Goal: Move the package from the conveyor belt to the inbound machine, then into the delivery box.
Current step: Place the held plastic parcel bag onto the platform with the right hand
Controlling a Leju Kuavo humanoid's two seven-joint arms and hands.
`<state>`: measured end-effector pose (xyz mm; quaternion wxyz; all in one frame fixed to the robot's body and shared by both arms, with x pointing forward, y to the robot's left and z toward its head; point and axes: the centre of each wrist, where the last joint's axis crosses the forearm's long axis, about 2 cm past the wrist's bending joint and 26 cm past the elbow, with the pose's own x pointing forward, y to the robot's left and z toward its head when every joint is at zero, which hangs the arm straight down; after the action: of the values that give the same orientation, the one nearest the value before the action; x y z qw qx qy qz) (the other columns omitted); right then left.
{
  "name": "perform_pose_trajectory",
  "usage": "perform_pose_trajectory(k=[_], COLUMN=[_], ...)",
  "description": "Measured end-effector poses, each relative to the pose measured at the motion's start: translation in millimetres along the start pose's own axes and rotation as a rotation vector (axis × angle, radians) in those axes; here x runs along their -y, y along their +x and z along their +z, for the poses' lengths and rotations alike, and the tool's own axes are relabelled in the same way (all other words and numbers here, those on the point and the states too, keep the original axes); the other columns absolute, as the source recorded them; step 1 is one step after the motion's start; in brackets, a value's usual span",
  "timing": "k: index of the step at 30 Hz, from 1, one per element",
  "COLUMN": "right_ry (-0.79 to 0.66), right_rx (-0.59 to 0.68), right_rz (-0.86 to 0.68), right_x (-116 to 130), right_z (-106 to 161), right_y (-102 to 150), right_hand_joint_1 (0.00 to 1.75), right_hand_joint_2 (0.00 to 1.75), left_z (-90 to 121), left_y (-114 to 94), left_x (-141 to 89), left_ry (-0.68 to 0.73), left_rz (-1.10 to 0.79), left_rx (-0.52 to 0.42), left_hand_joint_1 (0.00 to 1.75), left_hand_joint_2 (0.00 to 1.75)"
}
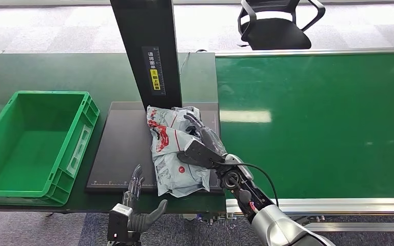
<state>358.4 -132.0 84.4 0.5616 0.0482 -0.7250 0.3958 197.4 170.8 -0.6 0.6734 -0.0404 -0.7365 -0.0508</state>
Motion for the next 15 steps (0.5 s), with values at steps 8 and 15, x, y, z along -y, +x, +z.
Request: perform_pose_trajectory(k=[8, 15], right_ry=[-0.013, -0.102], right_rx=[0.016, 0.147], right_rz=[-0.016, -0.135], right_x=[-0.1, -9.1], right_z=[0.9, 8.5], right_y=[-1.2, -1.0], right_hand_joint_1=[0.0, 0.0], right_hand_joint_2=[1.75, 1.75], left_z=[0.0, 1.1], left_y=[0.0, -0.6], left_x=[0.0, -0.8], left_ry=[0.0, 0.014], left_rz=[0.0, -0.005], left_rx=[0.0, -0.002], left_hand_joint_1=[0.0, 0.0], left_hand_joint_2=[1.75, 1.75])
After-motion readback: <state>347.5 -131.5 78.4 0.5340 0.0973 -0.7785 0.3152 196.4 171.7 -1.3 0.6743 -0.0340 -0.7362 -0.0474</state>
